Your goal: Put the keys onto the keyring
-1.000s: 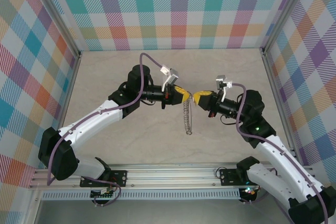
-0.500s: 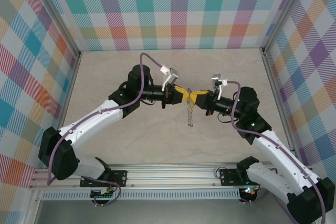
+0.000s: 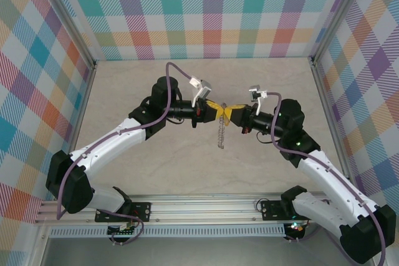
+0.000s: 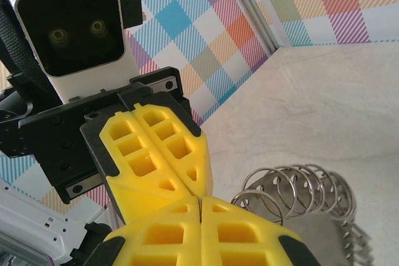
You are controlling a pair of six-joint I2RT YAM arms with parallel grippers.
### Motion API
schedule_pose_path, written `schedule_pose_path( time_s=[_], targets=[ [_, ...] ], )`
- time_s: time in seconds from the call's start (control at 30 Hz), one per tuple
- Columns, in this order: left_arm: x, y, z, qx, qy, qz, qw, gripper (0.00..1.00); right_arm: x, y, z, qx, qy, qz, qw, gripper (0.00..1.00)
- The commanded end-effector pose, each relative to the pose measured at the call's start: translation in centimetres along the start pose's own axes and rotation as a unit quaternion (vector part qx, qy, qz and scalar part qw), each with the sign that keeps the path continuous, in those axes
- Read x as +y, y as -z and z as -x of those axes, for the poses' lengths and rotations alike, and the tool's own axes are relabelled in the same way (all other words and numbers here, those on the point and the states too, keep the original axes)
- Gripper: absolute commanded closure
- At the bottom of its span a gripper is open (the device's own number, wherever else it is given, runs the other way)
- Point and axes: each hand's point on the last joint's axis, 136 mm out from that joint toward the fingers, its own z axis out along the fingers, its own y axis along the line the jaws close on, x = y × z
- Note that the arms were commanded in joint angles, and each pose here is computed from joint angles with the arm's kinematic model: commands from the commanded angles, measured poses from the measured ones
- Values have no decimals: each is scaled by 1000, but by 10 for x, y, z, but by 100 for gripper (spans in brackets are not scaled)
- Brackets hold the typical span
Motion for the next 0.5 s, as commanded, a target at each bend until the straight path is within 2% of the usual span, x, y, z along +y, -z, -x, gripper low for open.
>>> schedule_pose_path(
  time_s=[0.0, 0.23, 0.47],
  targets=[
    [-45, 3, 22, -16, -54, -79, 995, 100, -9, -5, 8, 0, 0, -30, 1000, 100],
    [-49, 10, 26, -31, -65, -70, 995, 100, -29, 1, -4, 11, -1, -79, 997, 100],
    [-53, 15, 27, -38, -70, -66, 995, 100, -38, 10, -8, 8, -9, -95, 995, 100]
  ],
)
